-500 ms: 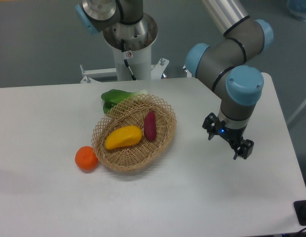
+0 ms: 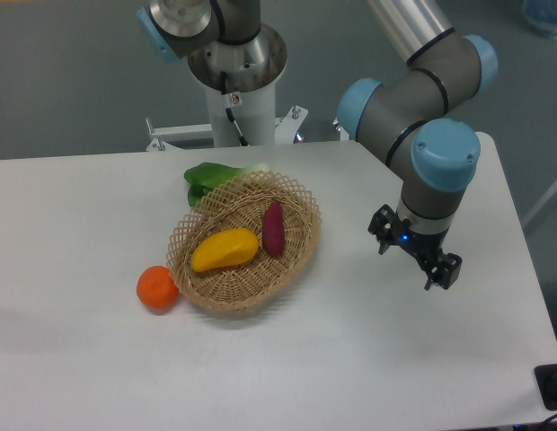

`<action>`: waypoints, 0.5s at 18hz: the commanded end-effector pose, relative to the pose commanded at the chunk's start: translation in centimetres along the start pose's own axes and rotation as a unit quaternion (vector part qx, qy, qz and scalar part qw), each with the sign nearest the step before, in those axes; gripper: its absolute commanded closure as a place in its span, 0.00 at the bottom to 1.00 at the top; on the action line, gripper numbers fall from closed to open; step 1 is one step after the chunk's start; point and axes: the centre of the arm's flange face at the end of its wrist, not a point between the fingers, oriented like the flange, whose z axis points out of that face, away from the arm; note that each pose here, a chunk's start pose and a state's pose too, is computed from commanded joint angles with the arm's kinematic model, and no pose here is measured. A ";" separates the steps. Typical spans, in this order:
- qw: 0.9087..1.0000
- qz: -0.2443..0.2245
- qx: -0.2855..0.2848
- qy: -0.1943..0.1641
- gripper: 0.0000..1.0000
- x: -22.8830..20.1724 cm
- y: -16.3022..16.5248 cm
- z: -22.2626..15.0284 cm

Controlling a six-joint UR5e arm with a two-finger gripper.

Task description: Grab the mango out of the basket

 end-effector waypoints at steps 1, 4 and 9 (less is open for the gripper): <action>1.000 -0.003 0.000 0.003 0.00 0.4 0.0 0.2; 1.000 -0.003 0.006 0.010 0.00 1.9 -1.0 0.2; 0.999 0.019 0.005 0.025 0.00 5.5 -3.3 0.5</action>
